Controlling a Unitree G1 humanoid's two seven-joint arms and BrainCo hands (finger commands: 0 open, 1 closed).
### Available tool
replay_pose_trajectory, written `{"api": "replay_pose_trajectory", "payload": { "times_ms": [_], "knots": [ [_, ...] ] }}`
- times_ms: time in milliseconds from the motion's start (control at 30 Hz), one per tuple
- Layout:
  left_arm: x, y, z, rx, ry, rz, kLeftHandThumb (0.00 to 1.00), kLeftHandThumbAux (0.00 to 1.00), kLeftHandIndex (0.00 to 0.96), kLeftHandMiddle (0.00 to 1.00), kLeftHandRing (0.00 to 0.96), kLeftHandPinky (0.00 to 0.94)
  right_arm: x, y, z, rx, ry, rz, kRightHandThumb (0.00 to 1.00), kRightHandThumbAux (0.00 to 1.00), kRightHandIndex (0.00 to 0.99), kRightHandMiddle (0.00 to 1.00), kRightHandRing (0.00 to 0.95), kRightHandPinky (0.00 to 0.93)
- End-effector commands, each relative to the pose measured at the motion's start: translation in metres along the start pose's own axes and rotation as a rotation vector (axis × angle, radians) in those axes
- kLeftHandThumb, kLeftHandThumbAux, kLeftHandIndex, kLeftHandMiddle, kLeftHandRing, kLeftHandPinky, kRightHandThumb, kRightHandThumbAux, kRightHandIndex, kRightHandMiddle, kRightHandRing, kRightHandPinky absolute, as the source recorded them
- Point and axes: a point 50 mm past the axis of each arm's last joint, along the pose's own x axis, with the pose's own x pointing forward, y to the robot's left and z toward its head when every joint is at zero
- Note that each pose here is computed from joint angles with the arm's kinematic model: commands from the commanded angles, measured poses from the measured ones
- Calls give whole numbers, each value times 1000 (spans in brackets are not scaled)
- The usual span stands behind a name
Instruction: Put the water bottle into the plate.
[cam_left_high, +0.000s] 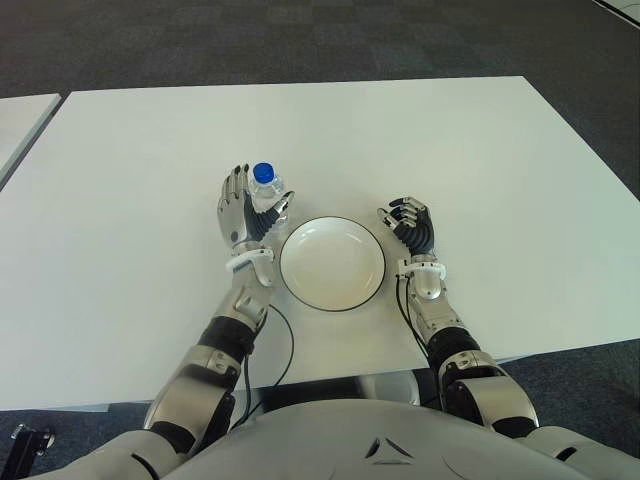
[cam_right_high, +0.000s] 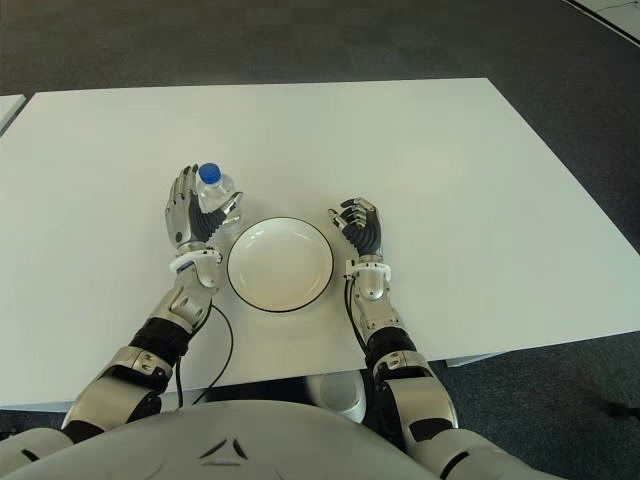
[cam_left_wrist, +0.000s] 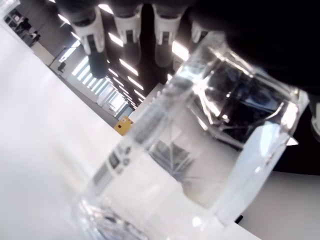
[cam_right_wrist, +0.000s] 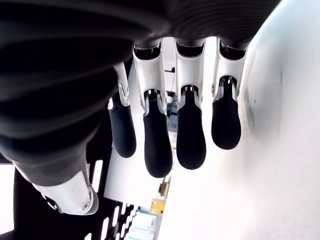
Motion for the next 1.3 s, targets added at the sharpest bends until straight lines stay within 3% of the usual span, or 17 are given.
{"api": "replay_pose_trajectory", "payload": {
  "times_ms": [33, 167, 333, 367, 467, 500, 767, 1300],
  "knots": [
    [2, -1, -3, 37, 4, -17, 786, 365, 112, 134, 142, 255, -6, 0, -9, -1, 52, -5, 706, 728, 433, 618, 631, 636],
    [3, -1, -3, 36, 9, -31, 796, 371, 153, 180, 190, 313, -6, 0, -9, -2, 51, -5, 706, 728, 433, 618, 630, 638],
    [7, 0, -3, 48, 7, -41, 811, 382, 319, 297, 303, 402, -6, 0, -9, -4, 51, 1, 707, 728, 433, 619, 633, 643],
    [7, 1, -3, 54, 5, -41, 785, 490, 361, 367, 370, 451, -6, 0, -9, -4, 52, 2, 707, 728, 433, 620, 633, 642],
    [9, 2, -3, 72, -2, -48, 755, 618, 413, 486, 492, 537, -6, 0, -9, -3, 50, 2, 707, 728, 433, 621, 634, 642],
    [10, 2, -3, 77, -4, -51, 791, 630, 426, 487, 544, 574, -6, 0, -9, -3, 49, 2, 707, 728, 433, 622, 635, 645],
    [16, 2, -6, 93, -30, -98, 853, 657, 417, 531, 753, 770, -6, 0, -9, 4, 41, 0, 707, 728, 433, 623, 636, 647],
    [18, 4, -11, -17, 0, -123, 851, 669, 394, 535, 849, 838, -7, 0, -8, -3, 37, -3, 707, 728, 433, 625, 637, 651]
  ]
}}
